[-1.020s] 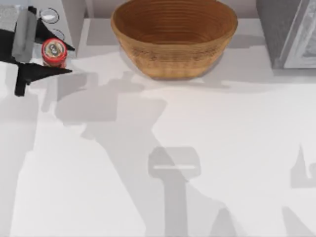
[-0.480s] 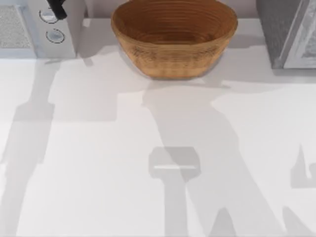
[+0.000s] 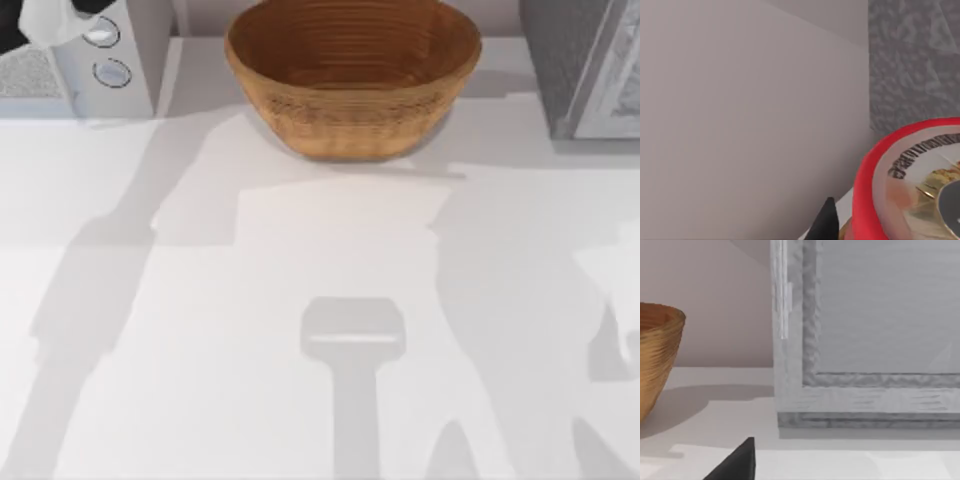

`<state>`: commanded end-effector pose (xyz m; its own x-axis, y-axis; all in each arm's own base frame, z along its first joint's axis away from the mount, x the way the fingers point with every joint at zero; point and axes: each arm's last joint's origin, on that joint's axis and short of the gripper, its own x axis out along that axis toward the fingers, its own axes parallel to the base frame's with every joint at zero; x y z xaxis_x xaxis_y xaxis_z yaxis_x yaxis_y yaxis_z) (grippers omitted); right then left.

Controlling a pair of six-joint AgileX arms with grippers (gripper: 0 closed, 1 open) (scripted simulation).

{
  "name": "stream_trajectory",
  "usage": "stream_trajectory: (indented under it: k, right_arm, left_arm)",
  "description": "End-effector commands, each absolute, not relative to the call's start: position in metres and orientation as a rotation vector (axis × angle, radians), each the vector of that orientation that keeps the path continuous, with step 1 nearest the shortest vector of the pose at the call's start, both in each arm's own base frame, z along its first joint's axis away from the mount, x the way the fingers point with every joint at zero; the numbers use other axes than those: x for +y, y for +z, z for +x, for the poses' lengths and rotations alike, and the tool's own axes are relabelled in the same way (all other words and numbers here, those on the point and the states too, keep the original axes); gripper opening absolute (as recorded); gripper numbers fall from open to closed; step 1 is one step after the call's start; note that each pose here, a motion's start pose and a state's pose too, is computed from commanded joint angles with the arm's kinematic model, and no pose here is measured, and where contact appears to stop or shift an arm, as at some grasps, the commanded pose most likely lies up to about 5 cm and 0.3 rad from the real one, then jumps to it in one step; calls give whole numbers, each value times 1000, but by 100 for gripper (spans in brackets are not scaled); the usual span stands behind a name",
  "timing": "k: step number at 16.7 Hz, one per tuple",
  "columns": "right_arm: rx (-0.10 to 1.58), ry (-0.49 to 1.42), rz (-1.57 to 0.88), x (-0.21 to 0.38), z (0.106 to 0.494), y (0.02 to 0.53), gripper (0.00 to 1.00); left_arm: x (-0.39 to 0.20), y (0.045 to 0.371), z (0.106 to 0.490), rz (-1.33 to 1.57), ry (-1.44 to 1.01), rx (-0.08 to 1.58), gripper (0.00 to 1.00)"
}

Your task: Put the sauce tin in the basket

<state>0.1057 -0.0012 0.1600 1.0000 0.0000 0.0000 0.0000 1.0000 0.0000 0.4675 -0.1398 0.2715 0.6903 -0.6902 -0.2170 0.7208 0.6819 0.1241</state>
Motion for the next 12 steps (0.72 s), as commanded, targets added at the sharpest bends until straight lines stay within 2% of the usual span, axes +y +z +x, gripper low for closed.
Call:
stream_trajectory:
  k: [4,12]
  right_arm:
    - [0,0,0,-1,106,160,100]
    - [0,0,0,-1,106,160,100]
  left_arm:
    - [-176,265,452,107,-842,178,0]
    - [-180,260,456,102,-845,185,0]
